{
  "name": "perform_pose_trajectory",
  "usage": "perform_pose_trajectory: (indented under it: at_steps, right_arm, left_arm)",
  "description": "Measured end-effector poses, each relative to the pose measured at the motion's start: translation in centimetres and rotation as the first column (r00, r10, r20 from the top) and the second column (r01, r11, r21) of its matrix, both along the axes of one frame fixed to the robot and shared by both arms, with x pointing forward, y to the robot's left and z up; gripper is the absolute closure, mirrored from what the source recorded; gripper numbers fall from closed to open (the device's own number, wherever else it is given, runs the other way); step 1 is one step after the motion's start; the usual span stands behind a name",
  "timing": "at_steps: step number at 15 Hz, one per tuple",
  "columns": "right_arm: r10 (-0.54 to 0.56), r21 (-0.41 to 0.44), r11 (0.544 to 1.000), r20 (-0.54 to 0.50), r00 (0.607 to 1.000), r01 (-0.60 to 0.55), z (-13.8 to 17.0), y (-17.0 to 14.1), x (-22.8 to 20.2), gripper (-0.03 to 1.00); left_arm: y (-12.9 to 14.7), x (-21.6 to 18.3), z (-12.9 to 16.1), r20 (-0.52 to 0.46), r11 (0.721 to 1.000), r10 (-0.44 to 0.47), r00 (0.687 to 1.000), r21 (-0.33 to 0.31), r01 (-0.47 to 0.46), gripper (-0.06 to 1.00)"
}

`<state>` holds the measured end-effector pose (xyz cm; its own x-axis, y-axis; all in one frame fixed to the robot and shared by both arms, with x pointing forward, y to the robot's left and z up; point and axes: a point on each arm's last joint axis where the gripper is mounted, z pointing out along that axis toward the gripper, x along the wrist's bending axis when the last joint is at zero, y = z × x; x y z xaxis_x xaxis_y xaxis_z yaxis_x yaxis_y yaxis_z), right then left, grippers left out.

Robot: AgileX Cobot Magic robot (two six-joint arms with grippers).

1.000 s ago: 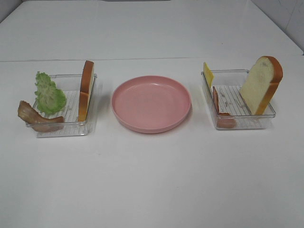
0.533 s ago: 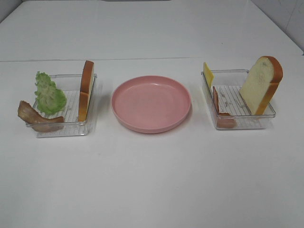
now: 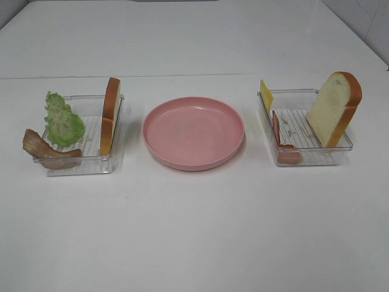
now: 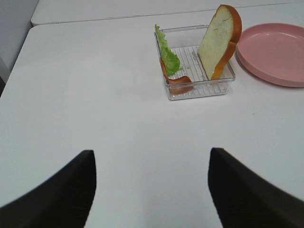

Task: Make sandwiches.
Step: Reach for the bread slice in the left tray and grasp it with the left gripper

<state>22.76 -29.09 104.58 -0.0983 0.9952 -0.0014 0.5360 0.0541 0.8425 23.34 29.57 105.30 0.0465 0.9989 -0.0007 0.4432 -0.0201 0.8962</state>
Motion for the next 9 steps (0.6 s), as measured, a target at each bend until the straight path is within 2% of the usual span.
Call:
perform_pose_trajectory:
  at_steps: [9]
  right_arm:
    - [0.0,0.0,1.0,0.0,1.0,0.0,0.0,0.0,0.0,0.19]
  left_arm:
    - [0.0,-0.04,0.24,0.015,1.0,0.001,1.0,0.0,-0.001,0.3]
